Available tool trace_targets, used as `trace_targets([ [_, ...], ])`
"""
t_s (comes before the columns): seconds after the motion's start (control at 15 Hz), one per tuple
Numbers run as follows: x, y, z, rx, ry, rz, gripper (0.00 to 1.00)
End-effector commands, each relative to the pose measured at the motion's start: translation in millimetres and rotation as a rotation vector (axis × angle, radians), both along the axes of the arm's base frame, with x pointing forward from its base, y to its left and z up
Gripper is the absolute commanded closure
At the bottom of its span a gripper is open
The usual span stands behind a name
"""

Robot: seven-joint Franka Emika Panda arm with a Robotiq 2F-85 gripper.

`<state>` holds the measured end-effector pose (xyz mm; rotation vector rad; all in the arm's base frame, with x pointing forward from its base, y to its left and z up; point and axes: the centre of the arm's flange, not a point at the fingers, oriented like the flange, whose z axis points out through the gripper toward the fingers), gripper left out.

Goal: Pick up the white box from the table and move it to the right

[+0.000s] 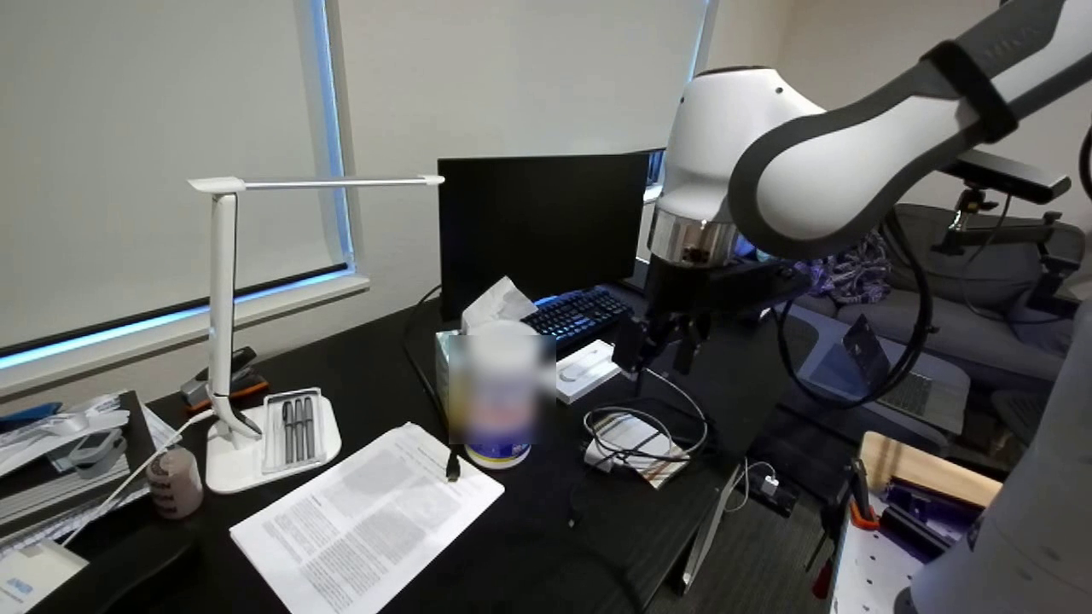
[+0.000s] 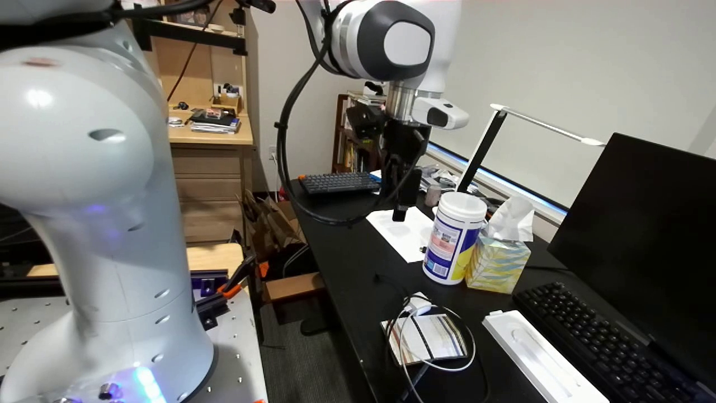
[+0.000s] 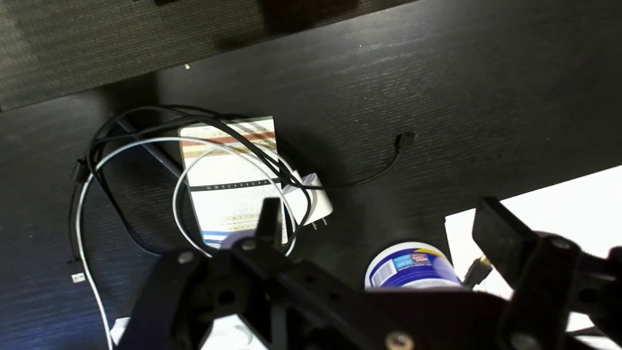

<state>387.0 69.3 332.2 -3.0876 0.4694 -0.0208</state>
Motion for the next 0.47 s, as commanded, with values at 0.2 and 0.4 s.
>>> trace_targets([
  [0.2,-2.1,11.3,-6.8,-0.005,0.015,0.165,0.00],
  [0.4,-2.0,10.6,-6.7,-0.005,0.015,0.163,0.00],
])
